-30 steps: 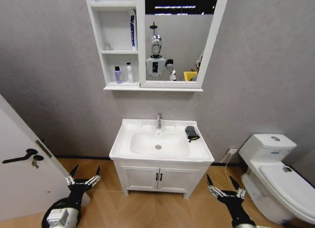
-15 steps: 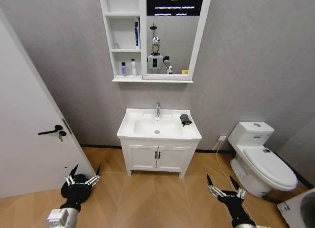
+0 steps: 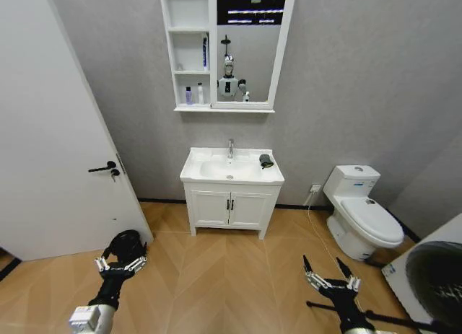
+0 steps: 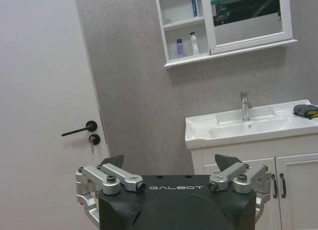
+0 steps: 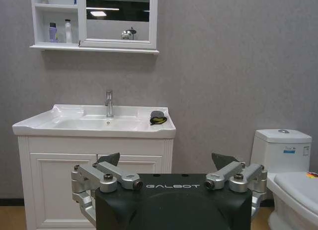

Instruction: Move facial cleanser and shampoo from washbasin to cabinet, then wipe washbasin with towel.

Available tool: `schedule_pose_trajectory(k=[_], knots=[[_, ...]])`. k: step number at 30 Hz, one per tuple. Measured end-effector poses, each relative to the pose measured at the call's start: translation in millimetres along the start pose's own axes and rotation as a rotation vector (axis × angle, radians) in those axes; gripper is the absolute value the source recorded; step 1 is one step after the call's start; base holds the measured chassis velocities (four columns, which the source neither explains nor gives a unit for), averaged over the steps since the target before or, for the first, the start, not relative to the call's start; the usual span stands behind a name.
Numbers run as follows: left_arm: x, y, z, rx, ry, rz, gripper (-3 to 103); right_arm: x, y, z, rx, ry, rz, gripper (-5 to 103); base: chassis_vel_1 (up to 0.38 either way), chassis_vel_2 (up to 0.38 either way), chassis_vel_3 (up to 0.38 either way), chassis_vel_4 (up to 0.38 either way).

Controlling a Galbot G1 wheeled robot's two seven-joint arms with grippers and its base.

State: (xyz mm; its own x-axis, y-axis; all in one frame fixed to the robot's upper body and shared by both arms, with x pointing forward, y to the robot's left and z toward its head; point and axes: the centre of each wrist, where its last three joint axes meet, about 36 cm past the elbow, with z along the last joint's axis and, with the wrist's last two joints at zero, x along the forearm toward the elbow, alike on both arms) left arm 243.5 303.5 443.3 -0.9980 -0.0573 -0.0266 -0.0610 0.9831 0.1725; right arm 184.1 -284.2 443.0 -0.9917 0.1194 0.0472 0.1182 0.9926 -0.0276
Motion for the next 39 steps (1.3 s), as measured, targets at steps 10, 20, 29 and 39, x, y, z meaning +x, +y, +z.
schedule_pose_trajectory(k=[10,20,29,39], knots=[[0.0,-0.1,0.0,0.0,0.0,0.0,100,-0.1,0.0,0.0,0.0,0.0,0.0,100,0.017,-0.041,-0.065,0.081],[0.0,0.0,-0.1,0.0,0.0,0.0,100,-0.1,0.0,0.0,0.0,0.0,0.0,100,-0.032,0.04,0.046,-0.031],[0.0,0.0,0.0,0.0,0.0,0.0,100,-0.1,0.0,0.0,0.0,0.0,0.0,100,0.0,0.0,0.0,0.0],[0.0,0.0,0.0,0.0,0.0,0.0,100,-0.1,0.0,0.0,0.0,0.0,0.0,100,0.0,0.0,0.0,0.0]])
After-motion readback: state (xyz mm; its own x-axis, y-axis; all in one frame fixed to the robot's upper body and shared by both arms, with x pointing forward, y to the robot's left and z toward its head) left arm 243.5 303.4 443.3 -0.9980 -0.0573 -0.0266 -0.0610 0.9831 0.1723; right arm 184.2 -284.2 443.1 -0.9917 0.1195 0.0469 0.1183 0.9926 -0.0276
